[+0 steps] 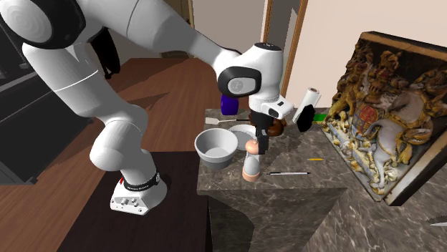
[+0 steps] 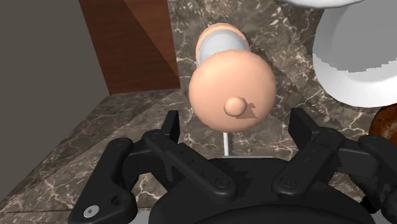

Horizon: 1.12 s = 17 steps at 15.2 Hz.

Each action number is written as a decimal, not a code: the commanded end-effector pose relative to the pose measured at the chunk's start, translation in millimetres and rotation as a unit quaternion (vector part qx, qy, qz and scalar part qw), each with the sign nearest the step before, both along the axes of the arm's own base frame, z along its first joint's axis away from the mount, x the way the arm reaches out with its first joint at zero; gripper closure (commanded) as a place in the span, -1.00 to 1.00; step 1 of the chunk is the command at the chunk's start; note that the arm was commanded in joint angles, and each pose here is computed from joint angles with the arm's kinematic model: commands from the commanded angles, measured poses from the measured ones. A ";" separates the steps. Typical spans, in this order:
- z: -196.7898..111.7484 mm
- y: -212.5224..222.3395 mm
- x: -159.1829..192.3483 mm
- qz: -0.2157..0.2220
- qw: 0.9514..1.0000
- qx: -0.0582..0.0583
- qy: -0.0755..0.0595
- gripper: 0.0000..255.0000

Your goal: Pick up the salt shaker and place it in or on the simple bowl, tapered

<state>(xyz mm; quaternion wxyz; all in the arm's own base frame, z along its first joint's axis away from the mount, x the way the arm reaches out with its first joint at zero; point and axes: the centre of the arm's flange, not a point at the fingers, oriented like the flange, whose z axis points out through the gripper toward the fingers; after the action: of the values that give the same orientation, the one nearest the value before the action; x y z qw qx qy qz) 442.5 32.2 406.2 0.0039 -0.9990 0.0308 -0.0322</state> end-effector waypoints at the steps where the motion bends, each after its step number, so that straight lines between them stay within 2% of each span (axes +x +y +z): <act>1: -13.0 -0.3 0.9 0.000 1.000 0.000 0.000 -1.00; 9: -13.0 -0.3 0.9 0.000 1.000 0.000 0.000 -1.00; 10: -13.0 -0.3 0.9 0.000 1.000 0.000 0.000 1.00; 17: -12.9 -0.3 1.0 0.000 1.000 0.000 0.000 1.00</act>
<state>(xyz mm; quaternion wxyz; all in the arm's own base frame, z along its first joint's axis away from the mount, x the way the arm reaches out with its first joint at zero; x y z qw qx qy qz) 443.5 31.9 393.4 0.0039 -0.9990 0.0308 -0.0329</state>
